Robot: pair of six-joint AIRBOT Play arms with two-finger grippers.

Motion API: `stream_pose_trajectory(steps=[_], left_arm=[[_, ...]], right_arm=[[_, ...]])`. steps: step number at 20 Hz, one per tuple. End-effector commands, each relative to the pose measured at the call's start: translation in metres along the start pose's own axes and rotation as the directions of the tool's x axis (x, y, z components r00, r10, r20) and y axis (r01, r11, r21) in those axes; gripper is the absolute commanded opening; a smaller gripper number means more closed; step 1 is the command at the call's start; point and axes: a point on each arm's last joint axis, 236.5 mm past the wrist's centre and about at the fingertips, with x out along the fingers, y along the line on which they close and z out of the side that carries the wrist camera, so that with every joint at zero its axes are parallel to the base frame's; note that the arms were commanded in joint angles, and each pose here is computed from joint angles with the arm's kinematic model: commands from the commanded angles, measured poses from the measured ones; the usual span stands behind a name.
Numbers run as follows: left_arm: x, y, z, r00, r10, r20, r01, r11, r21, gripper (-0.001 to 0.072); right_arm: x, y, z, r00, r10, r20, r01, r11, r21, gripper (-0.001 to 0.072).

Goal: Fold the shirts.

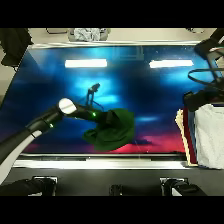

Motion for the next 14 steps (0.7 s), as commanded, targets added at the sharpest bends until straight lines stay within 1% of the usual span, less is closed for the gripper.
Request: stream_pose_trajectory(steps=[1,2,3,4,5,7,9,11,14], left_arm=[[-0.071,0.043,0.026,0.987,0.163,-0.010,-0.162,0.983,0.085,0.0656],[-0.102,0.073,0.029,0.965,0.261,-0.003,-0.260,0.962,0.086,0.0657],[-0.128,0.107,0.020,0.935,0.353,-0.034,-0.352,0.935,0.047,0.0657],[-0.144,0.135,0.002,0.906,0.412,-0.097,-0.414,0.910,-0.004,0.0657],[-0.151,0.158,-0.021,0.890,0.426,-0.164,-0.440,0.896,-0.058,0.0657],[-0.137,0.183,-0.066,0.894,0.376,-0.243,-0.421,0.891,-0.169,0.0657],[-0.100,0.182,-0.102,0.921,0.273,-0.277,-0.340,0.911,-0.234,0.0656],[-0.065,0.173,-0.121,0.946,0.196,-0.257,-0.267,0.922,-0.279,0.0656],[-0.036,0.168,-0.134,0.952,0.192,-0.237,-0.257,0.925,-0.281,0.0656]], right_arm=[[0.040,0.014,0.001,0.992,0.080,-0.099,-0.087,0.994,-0.069,0.0676],[0.050,0.026,0.002,0.984,0.132,-0.118,-0.143,0.986,-0.089,0.0676],[0.061,0.043,0.002,0.969,0.207,-0.137,-0.222,0.970,-0.104,0.0676],[0.070,0.063,0.000,0.946,0.286,-0.153,-0.304,0.946,-0.111,0.0677],[0.079,0.086,-0.007,0.913,0.371,-0.170,-0.392,0.913,-0.110,0.0683],[0.097,0.124,-0.032,0.838,0.494,-0.231,-0.522,0.849,-0.077,0.0697],[0.114,0.154,-0.057,0.770,0.576,-0.275,-0.603,0.797,-0.020,0.0713],[0.125,0.176,-0.074,0.719,0.632,-0.288,-0.653,0.756,0.030,0.0715],[0.134,0.192,-0.091,0.677,0.670,-0.305,-0.683,0.726,0.078,0.0715]])
